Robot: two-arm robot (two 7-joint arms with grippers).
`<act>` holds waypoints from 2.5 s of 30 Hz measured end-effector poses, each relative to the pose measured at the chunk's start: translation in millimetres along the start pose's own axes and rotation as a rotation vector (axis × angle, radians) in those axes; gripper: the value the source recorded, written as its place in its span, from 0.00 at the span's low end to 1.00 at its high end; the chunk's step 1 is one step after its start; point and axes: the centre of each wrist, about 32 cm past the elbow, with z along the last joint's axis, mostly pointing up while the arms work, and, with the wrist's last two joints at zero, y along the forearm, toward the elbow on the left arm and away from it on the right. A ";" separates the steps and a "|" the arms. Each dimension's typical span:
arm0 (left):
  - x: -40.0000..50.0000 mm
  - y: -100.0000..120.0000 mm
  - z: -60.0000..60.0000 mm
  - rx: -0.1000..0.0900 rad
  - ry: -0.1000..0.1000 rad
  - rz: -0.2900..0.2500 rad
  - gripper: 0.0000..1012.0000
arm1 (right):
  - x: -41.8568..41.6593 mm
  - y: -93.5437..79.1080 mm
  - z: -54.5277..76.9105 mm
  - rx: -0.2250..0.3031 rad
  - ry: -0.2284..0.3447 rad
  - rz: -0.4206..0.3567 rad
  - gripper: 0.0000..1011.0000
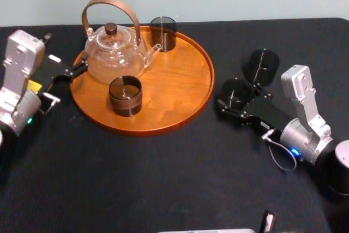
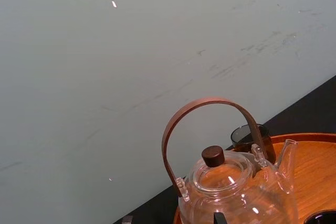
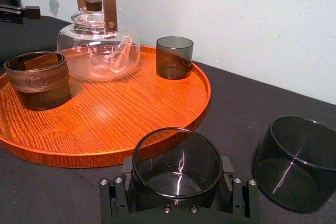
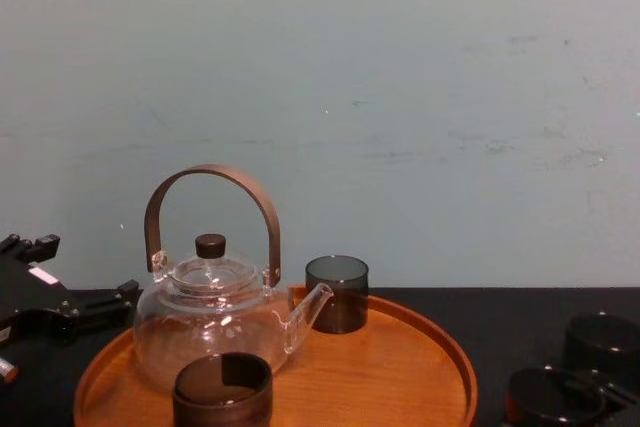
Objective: Pick up the glass from the table and place it on the tray.
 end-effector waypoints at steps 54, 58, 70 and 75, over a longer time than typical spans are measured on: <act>0.0 0.0 0.0 0.000 0.000 0.000 0.99 | -24.7 41.5 50.0 0.057 -0.089 0.144 0.90; 0.0 0.0 0.0 0.000 0.000 0.000 0.99 | -29.0 49.6 50.4 0.060 -0.092 0.163 0.90; 0.0 0.0 0.0 0.000 0.000 0.000 0.99 | -39.3 71.7 46.6 0.079 -0.099 0.214 0.90; 0.0 0.0 0.0 0.000 0.000 0.000 0.99 | -42.0 78.7 42.2 0.078 -0.100 0.228 0.90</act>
